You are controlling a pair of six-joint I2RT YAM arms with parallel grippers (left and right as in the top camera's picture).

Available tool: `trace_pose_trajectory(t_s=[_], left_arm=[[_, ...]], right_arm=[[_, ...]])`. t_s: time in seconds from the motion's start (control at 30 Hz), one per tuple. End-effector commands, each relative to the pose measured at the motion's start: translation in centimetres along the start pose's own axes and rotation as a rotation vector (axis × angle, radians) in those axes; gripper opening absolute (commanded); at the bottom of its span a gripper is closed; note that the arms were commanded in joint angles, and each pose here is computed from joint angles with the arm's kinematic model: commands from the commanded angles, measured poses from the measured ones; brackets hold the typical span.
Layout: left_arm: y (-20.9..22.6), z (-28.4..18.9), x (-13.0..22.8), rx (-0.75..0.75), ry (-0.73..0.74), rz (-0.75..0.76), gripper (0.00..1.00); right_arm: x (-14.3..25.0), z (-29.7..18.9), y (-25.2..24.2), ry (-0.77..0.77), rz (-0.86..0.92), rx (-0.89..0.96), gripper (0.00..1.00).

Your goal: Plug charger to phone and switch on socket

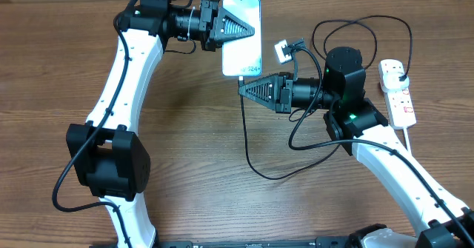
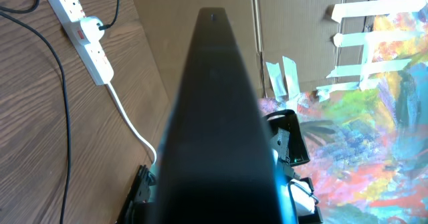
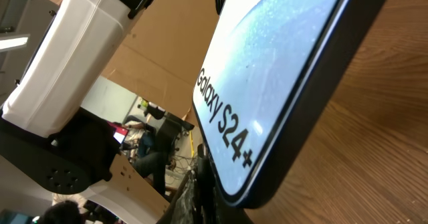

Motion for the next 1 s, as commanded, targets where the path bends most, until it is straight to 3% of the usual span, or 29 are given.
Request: trace_pose_trajectory(t_s=[0.0,0.97], left_arm=[[-3.23,0.06,0.61,0.054,0.026,0.094,0.04],[-2.89,0.17,0.42,0.026,0.013,0.096,0.04]], right_arm=[[-1.25,-0.71,-0.3,-0.058,0.016,0.027,0.04],[-1.52,-0.95,-0.82,-0.08,0.051,0.052,0.04]])
Point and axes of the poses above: each gripper's point midway between its finger pads, its own z axis out along the fingers, its own y axis along the line the jaws close on, x = y × z, the point moved 4 cm from there along -z, back along the fingers, and after that the axes turned 7 degrees about z, right-handed, at the moved point
